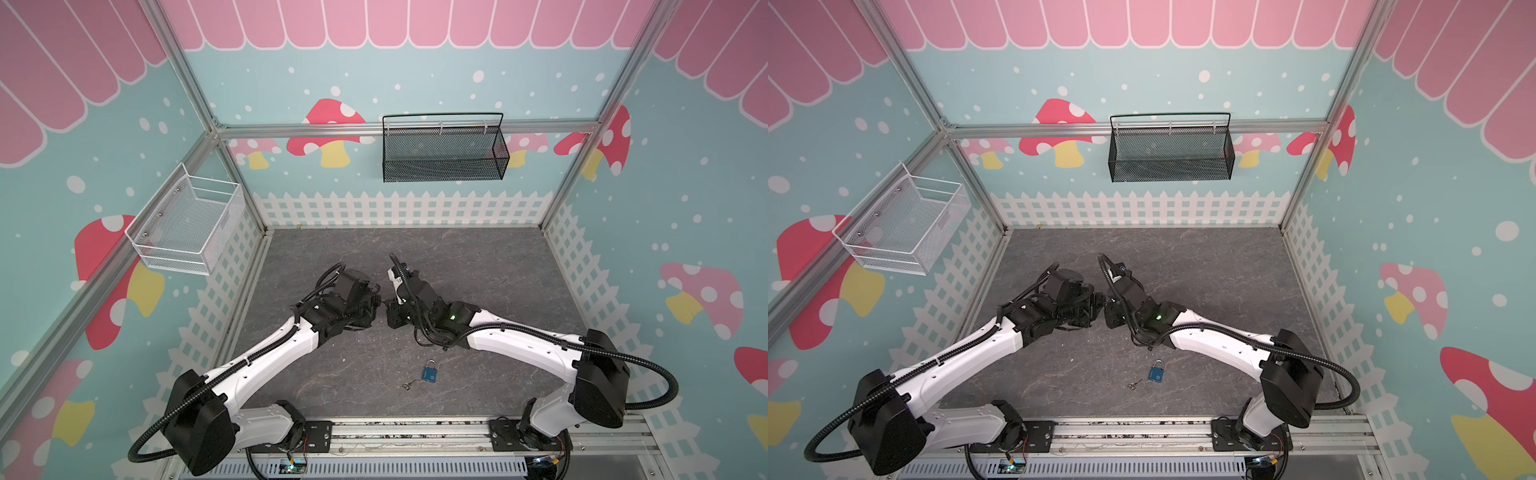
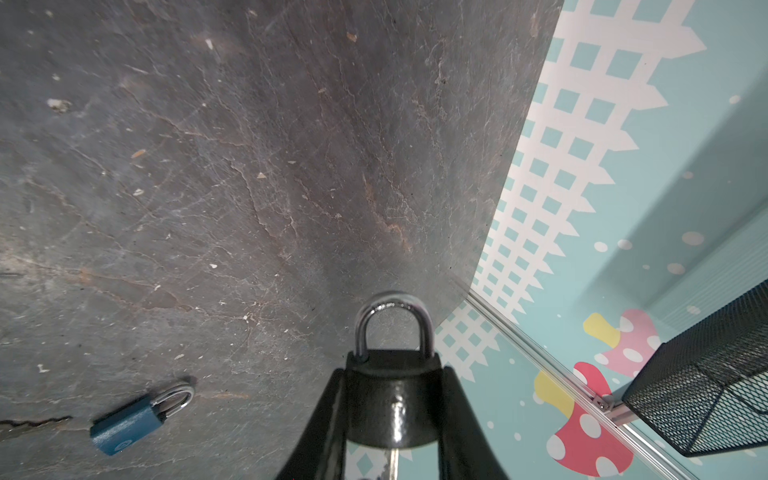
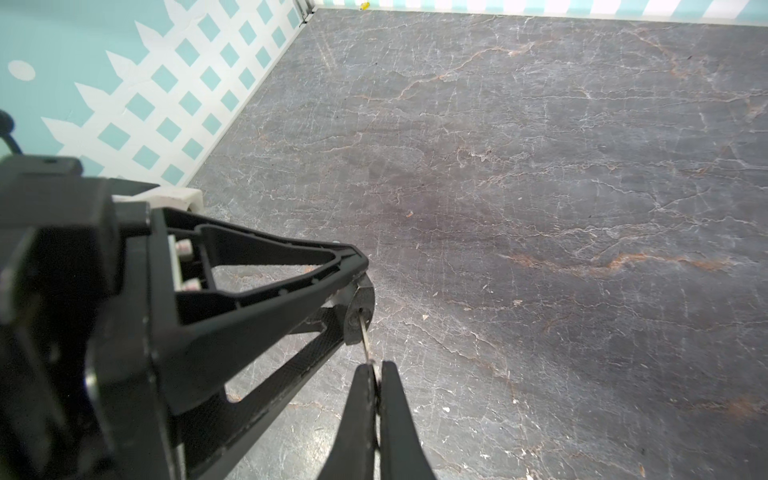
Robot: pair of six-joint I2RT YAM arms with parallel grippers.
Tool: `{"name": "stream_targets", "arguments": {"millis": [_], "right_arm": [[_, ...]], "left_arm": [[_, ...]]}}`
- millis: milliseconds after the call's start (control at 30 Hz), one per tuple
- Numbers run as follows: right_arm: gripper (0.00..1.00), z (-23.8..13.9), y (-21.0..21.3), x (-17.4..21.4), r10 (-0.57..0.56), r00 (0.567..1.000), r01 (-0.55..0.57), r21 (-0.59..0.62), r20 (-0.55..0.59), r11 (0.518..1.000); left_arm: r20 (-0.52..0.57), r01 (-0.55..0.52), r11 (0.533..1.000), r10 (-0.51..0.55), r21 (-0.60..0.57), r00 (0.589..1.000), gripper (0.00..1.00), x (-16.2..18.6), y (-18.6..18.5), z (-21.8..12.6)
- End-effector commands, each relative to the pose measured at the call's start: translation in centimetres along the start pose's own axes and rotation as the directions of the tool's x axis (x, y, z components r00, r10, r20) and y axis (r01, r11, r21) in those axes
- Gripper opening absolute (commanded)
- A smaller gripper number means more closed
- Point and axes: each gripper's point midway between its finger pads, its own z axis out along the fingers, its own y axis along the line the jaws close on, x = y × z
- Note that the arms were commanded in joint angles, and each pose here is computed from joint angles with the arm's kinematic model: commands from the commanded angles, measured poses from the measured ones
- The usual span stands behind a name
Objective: Unlock with the key
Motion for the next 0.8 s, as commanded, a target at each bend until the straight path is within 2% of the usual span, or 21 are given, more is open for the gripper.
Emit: {"name": "stream_targets", "arguments": {"millis": [0,100,233,333,400,467,533,633,767], "right_arm": [[0.0,0.4,-1.2,-0.4,-0.007,0.999,0.003,0.068,0.05,0.998],[0.0,0.1,-2.9,-0.9,-0.058,0.995,0.044,0.164,0.083,0.986],[0.0,0.0,-3.3,-1.6,-0.11,0.987,0.086,0.196,0.114,0.977],[0.0,-0.3,-1.2,-2.2,-0.112,0.981,0.101,0.076,0.156,0.992],[0.0,-0.6,0.6,-2.2,-0.052,0.987,0.059,-0.04,0.154,0.997],[0.0,-1.1,3.1,-2.3,0.009,0.991,0.017,-0.189,0.133,0.982],[0.0,-1.5,4.6,-2.5,0.078,0.991,-0.045,-0.275,0.111,0.96],[0.0,-1.6,4.6,-3.1,0.132,0.986,-0.096,-0.294,0.104,0.951],[0.0,-1.5,2.4,-4.1,0.07,0.982,-0.042,-0.16,0.173,0.986]], "left_arm": [[-0.125,0.032,0.996,-0.021,0.088,0.992,0.0,3.2,-2.6,-1.5],[-0.123,0.02,0.994,-0.007,0.104,0.992,0.0,3.4,-3.0,-2.1],[-0.137,0.019,0.995,-0.005,0.099,0.991,0.0,3.9,-3.1,-2.3],[-0.164,0.012,0.994,0.006,0.106,0.986,0.0,5.0,-3.6,-2.4],[-0.18,0.005,0.994,0.015,0.11,0.984,0.0,5.6,-3.9,-2.4],[-0.194,0.003,0.994,0.018,0.111,0.981,0.0,6.1,-4.0,-2.3],[-0.211,0.005,0.994,0.018,0.108,0.977,0.0,6.6,-4.0,-2.4],[-0.213,-0.001,0.993,0.027,0.121,0.977,0.0,6.8,-4.2,-2.8],[-0.199,-0.009,0.995,0.029,0.1,0.979,0.0,6.4,-3.5,-2.7]]}}
